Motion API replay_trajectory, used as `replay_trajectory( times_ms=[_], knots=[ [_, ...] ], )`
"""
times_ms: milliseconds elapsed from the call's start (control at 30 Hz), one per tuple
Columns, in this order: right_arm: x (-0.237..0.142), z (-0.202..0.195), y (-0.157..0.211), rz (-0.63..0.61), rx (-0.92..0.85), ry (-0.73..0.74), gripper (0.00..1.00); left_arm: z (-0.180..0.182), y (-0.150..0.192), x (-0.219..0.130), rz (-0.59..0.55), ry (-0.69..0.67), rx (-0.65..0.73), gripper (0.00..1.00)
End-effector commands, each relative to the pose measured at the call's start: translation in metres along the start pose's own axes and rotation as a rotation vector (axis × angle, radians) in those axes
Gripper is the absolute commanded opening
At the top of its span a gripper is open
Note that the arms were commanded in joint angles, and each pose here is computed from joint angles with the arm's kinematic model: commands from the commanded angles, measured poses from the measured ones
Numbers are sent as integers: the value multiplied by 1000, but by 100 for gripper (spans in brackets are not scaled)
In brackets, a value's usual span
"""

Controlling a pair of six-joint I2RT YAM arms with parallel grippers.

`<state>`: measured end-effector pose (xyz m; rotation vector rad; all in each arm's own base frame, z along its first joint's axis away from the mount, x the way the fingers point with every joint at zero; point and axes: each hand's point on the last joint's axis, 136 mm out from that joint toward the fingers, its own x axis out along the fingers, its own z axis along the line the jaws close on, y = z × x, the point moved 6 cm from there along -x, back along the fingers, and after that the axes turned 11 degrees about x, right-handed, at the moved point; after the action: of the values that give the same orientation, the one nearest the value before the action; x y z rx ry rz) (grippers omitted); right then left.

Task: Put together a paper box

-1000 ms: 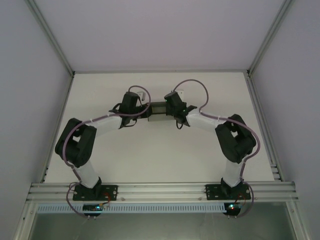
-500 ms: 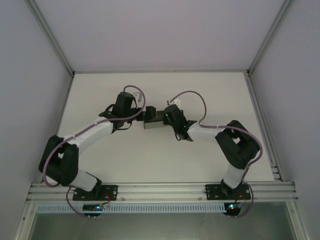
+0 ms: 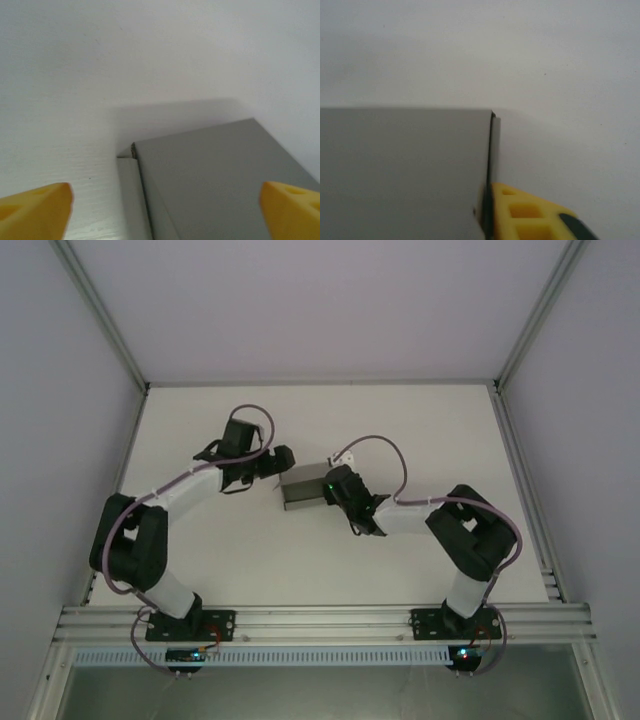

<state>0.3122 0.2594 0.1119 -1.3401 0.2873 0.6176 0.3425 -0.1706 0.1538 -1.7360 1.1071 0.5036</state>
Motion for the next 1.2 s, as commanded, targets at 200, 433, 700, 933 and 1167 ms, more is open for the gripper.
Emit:
replay_trajectory(
  times_ms=[200, 433, 700, 933, 1167],
  knots=[
    [-13, 3, 20, 74, -60, -12, 28, 10, 33, 41, 120, 98, -75, 71],
    [-33, -7, 33, 161, -73, -31, 40, 22, 44, 53, 140, 92, -98, 66],
    [-53, -36, 44, 254, -76, -43, 77, 36, 40, 61, 124, 130, -105, 61],
    [-53, -43, 17, 260, 37, -132, 85, 42, 36, 66, 96, 157, -49, 50],
    [-46, -58, -23, 247, 254, -219, 97, 50, 33, 70, 56, 337, -102, 32]
  ],
)
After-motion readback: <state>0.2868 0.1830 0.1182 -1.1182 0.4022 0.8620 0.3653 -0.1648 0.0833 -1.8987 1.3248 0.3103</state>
